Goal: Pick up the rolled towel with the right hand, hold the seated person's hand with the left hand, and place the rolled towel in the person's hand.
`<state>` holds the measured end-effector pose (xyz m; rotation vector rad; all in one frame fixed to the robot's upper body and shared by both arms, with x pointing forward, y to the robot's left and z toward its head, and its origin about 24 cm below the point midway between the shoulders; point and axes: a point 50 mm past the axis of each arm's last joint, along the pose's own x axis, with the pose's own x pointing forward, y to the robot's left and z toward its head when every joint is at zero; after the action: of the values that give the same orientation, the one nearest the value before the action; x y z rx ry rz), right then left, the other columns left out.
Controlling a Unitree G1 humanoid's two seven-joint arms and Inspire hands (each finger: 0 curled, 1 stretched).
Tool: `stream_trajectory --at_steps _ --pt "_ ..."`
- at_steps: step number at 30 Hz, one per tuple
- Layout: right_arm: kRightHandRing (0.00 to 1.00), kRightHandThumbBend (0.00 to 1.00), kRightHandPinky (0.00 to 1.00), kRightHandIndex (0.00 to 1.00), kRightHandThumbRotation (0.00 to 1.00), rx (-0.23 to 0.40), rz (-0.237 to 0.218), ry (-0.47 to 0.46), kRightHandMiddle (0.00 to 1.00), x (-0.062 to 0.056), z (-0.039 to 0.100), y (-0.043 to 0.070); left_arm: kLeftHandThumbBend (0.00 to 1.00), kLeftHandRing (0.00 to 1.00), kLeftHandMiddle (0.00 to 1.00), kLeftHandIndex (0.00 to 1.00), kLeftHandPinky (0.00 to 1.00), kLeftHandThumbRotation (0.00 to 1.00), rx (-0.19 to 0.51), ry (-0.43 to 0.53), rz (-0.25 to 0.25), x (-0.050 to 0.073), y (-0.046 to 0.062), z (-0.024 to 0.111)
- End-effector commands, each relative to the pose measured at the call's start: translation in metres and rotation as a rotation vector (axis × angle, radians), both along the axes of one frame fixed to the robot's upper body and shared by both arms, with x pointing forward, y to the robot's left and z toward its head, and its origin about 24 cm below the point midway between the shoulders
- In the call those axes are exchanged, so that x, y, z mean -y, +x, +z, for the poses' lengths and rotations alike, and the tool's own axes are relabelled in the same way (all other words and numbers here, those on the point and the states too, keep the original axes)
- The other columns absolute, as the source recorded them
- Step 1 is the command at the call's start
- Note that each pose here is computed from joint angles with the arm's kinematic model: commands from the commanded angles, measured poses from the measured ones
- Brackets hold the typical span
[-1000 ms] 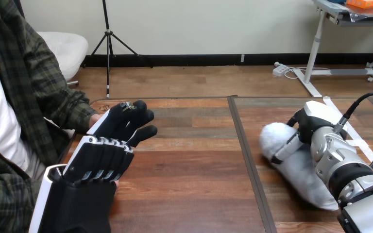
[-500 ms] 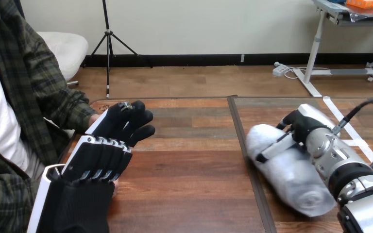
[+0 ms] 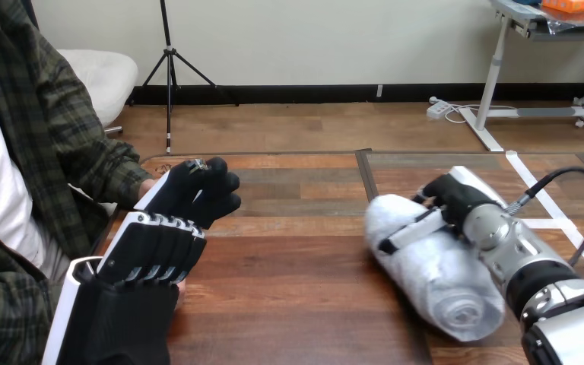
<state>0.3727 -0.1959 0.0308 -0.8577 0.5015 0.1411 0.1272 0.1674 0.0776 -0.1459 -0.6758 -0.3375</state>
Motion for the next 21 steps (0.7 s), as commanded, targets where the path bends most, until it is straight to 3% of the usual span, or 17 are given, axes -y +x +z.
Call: stream_trajectory --at_steps 1,6,21 --pt "0.13 0.82 0.08 0.23 0.0 0.079 0.047 0.07 0.2 -0.014 0.013 0.008 1.0 0.88 0.89 0.88 0.86 0.5 0.067 -0.005 -0.004 0.001 0.005 0.013" --pt "0.13 0.83 0.09 0.22 0.0 0.09 0.057 0.094 0.21 -0.016 0.015 0.009 1.0 0.88 0.89 0.88 0.86 0.49 0.059 -0.005 -0.003 0.0 0.005 0.012" --pt "0.14 0.81 0.1 0.21 0.0 0.157 0.079 0.298 0.21 -0.02 0.029 0.014 1.0 0.89 0.9 0.9 0.87 0.51 0.081 0.05 0.015 -0.005 0.011 0.009"
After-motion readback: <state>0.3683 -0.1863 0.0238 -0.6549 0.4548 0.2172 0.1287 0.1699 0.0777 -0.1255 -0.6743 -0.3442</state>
